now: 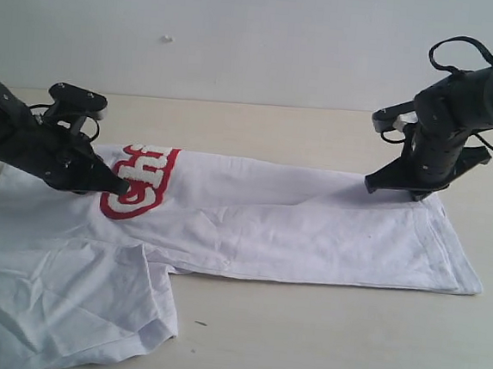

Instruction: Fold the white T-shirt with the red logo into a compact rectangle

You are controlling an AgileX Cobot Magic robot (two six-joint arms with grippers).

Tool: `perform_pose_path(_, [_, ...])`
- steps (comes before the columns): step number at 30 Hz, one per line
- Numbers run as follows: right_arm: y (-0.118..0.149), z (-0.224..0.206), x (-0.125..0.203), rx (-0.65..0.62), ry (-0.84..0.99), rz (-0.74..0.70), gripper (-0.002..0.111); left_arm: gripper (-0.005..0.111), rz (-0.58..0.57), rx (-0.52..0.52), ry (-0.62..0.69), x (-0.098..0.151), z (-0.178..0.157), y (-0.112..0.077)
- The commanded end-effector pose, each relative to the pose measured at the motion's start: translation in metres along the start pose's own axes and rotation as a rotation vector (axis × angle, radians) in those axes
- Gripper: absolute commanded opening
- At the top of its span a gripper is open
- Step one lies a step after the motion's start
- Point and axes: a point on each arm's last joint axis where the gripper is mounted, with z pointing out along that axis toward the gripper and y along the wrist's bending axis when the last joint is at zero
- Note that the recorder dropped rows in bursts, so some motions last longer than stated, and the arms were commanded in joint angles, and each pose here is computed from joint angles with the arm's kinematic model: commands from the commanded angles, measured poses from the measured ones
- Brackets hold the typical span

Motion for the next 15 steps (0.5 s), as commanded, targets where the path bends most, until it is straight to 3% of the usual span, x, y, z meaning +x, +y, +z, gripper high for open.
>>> perform_pose_path(1, [-0.006, -0.004, 0.004, 0.004, 0.039, -0.008, 0.0, 0.0, -0.025, -0.025, -0.024, -0.003, -0.007, 0.01])
perform_pose_path(4, [-0.007, -0.015, 0.0, -0.017, 0.007, -0.002, 0.0, 0.0, -0.156, -0.033, -0.041, -0.006, -0.018, 0.023])
perform_pose_path(7, [-0.009, -0.027, -0.004, -0.03, -0.026, -0.002, 0.0, 0.001, -0.151, 0.016, -0.031, -0.008, -0.034, 0.026])
perform_pose_path(11, [-0.013, -0.042, -0.009, -0.035, -0.066, 0.012, 0.0, 0.013, -0.01, 0.109, -0.051, -0.02, -0.067, 0.012])
perform_pose_path(15, [-0.009, -0.059, -0.012, -0.125, -0.09, 0.027, 0.0, 0.016, 0.101, 0.258, -0.038, -0.026, -0.101, -0.019])
